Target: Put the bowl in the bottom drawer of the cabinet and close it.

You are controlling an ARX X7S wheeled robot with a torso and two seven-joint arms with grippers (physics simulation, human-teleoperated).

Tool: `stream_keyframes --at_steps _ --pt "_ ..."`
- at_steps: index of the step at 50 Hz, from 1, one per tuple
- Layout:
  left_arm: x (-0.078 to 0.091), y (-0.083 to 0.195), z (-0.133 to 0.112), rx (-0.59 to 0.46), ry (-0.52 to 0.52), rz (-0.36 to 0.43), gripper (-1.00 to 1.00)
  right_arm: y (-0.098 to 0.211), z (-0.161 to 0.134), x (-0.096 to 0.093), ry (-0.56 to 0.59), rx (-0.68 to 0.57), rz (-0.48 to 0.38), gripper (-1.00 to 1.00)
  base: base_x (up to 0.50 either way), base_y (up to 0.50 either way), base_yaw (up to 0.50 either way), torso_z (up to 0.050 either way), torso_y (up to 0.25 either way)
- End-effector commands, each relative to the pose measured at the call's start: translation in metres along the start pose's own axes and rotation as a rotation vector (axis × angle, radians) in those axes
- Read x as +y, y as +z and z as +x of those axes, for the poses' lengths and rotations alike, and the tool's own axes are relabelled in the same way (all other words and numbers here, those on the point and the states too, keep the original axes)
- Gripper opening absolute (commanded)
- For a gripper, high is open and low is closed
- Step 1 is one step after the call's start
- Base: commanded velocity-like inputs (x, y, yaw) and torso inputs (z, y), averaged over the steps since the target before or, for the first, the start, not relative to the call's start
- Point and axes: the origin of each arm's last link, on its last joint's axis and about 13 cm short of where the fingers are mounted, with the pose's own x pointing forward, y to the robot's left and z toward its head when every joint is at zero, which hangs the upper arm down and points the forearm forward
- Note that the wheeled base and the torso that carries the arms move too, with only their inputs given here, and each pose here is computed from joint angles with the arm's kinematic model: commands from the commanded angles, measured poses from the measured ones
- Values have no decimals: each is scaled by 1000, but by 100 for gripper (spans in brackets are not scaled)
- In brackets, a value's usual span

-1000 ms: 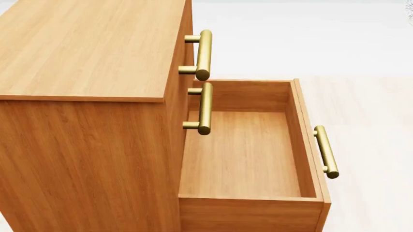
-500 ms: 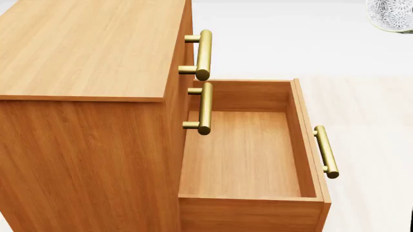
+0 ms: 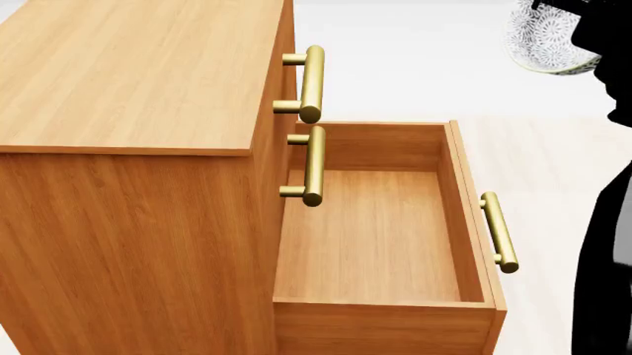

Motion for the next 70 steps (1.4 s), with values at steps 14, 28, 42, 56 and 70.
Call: stream_keyframes --at_steps 14,28,42,56,70 --pt "0 0 0 0 -1 -4 100 -20 3 18 57 37 -37 -100 0 0 0 0 0" --pt "0 0 0 0 -1 -5 100 -32 5 24 84 56 -65 -100 0 0 0 0 1" --pt "1 0 1 0 -1 -6 100 -47 8 29 99 82 -87 -100 0 0 0 0 1" --pt "0 1 0 0 -1 -5 100 -53 8 33 126 96 -107 -100 0 0 0 0 0" --pt "0 0 0 1 -1 -7 100 -61 9 37 154 115 -117 -100 0 0 0 0 1"
